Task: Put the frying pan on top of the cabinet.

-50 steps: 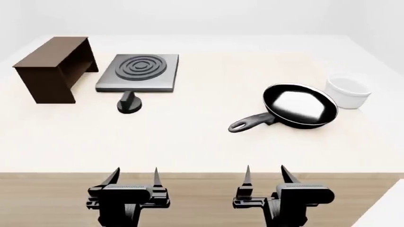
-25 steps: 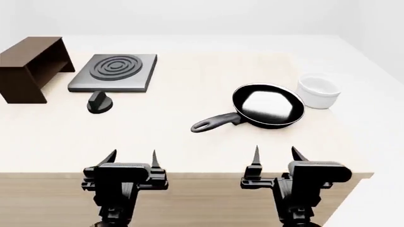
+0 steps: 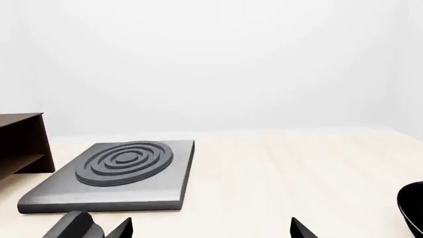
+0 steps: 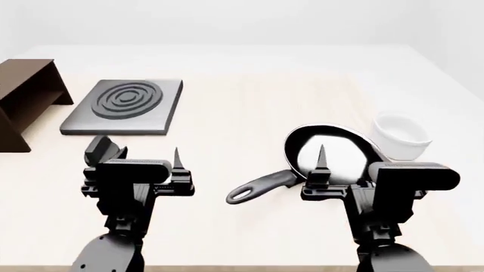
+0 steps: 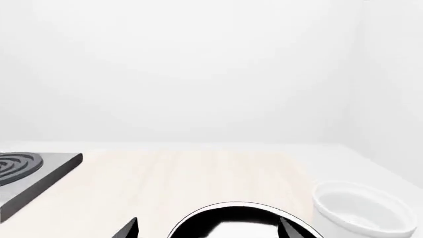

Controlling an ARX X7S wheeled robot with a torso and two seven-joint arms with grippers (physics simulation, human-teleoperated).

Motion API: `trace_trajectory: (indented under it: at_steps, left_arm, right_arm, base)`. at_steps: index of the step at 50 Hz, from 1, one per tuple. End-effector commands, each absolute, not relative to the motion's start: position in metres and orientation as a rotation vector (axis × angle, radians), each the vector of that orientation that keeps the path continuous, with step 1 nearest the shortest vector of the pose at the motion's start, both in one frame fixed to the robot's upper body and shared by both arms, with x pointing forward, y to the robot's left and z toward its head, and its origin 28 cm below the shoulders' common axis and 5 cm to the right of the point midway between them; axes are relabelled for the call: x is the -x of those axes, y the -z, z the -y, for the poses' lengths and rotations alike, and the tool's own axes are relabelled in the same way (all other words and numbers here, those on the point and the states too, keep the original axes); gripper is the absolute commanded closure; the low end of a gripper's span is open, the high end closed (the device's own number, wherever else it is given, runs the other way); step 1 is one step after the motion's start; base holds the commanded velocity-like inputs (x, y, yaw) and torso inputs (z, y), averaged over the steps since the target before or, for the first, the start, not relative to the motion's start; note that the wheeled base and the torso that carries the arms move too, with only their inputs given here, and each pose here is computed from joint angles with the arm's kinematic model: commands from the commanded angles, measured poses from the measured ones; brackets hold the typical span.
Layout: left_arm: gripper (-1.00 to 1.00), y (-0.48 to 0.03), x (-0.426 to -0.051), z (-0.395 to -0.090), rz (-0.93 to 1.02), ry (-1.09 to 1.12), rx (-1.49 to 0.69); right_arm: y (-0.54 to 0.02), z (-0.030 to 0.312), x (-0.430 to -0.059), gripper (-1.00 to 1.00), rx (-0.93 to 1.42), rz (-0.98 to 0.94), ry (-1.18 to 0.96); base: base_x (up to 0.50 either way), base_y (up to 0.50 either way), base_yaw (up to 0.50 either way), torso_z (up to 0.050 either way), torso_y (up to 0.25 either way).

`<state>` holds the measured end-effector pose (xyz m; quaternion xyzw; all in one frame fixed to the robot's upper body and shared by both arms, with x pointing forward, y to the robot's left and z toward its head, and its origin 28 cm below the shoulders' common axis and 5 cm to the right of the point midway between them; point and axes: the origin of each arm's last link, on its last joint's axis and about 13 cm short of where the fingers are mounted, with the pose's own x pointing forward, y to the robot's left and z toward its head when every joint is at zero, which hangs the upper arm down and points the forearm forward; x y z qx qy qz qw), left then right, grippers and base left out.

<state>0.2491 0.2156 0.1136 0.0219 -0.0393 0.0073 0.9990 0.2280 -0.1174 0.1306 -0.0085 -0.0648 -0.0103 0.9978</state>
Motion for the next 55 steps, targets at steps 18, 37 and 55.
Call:
trace_trajectory:
  at_steps: [18,37,55]
  left_arm:
    - [-1.0,-0.116,-0.252,-0.218,0.078,-0.018,-0.052]
    - [-1.0,-0.122,-0.249,-0.213,0.014,0.089,-0.098]
    - [-1.0,-0.149,-0.223,-0.183,-0.507,0.832,-0.308]
  right_arm:
    - [-0.133,0.118,-0.231,-1.0,0.021,0.133,0.02]
    - [-0.134,0.117,-0.231,-1.0,0.027,0.144,0.028]
    - [-0.129,0.118,-0.232,-1.0,0.028,0.14,0.029]
  base:
    - [0.5,0.0,0.0,0.0,0.0]
    - [0.22,0.0,0.0,0.0,0.001]
    - [0.0,0.0,0.0,0.0,0.0]
